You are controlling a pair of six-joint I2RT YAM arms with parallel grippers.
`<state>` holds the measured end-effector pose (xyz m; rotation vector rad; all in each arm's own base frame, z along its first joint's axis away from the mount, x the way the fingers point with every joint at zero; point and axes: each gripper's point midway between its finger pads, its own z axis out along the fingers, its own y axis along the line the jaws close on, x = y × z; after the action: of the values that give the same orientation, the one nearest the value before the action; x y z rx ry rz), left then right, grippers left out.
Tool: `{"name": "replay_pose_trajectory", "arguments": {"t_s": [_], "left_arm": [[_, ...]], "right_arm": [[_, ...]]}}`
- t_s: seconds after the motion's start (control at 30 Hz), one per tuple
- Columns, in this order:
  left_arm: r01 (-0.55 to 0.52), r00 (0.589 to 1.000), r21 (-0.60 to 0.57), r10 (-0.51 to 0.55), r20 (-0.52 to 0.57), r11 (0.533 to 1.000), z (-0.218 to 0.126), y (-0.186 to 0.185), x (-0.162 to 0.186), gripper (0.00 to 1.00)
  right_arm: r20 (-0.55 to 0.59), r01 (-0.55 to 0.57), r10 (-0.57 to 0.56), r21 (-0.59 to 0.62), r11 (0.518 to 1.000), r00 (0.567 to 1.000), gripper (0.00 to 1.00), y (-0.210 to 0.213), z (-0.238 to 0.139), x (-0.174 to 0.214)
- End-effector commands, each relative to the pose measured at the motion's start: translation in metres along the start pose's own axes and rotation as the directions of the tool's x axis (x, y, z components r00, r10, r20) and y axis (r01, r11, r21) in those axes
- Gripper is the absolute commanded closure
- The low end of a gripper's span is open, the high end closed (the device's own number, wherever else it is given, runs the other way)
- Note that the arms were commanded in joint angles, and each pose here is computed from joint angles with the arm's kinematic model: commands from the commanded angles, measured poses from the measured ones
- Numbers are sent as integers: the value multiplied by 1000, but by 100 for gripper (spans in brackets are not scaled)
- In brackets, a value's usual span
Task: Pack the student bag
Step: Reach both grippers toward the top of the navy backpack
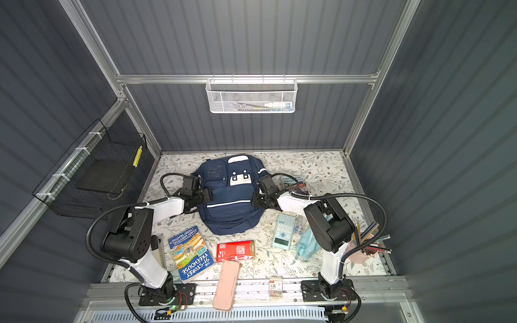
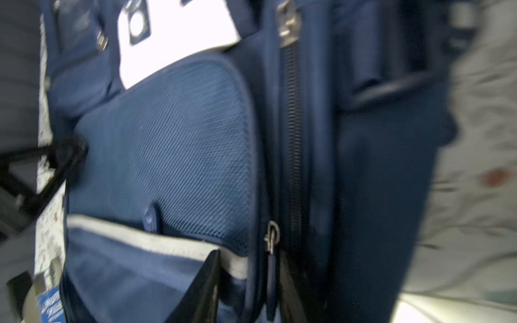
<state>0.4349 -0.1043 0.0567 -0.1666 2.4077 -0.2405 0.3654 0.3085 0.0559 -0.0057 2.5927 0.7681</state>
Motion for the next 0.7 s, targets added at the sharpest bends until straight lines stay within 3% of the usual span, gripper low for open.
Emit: {"name": "replay_pose_trajectory", "arguments": {"t_s": [0.0, 0.07, 0.13, 0.3, 0.43, 0.57, 0.67], "left_arm": [[-52, 998, 96, 55, -30, 994, 5, -33, -12, 34], [-58, 998, 94, 58, 6, 994, 0, -36, -26, 30], [-83, 996, 65, 81, 33, 994, -7, -34, -44, 22], [-84, 993, 56, 78, 89, 995, -48, -33, -82, 19], [-42, 992, 72, 33, 121, 997, -81, -31, -77, 14], [-18, 997, 54, 14, 80, 998, -75, -20, -56, 13], [16, 998, 134, -23, 54, 991, -75, -34, -39, 15]], "right_arm": [[-87, 60, -79, -206, 977, 993, 64, 75, 9, 27], [-92, 116, -139, -220, 969, 986, 60, 92, 6, 29], [-68, 136, -155, -235, 963, 986, 44, 100, -2, 21], [89, 206, -190, -234, 950, 978, 24, 94, -56, -25], [144, 128, -111, -118, 985, 983, 21, 33, -71, -69], [120, 65, -59, -50, 997, 991, 21, -10, -55, -97], [95, 56, -59, 30, 998, 994, 21, -34, -32, -118]]}}
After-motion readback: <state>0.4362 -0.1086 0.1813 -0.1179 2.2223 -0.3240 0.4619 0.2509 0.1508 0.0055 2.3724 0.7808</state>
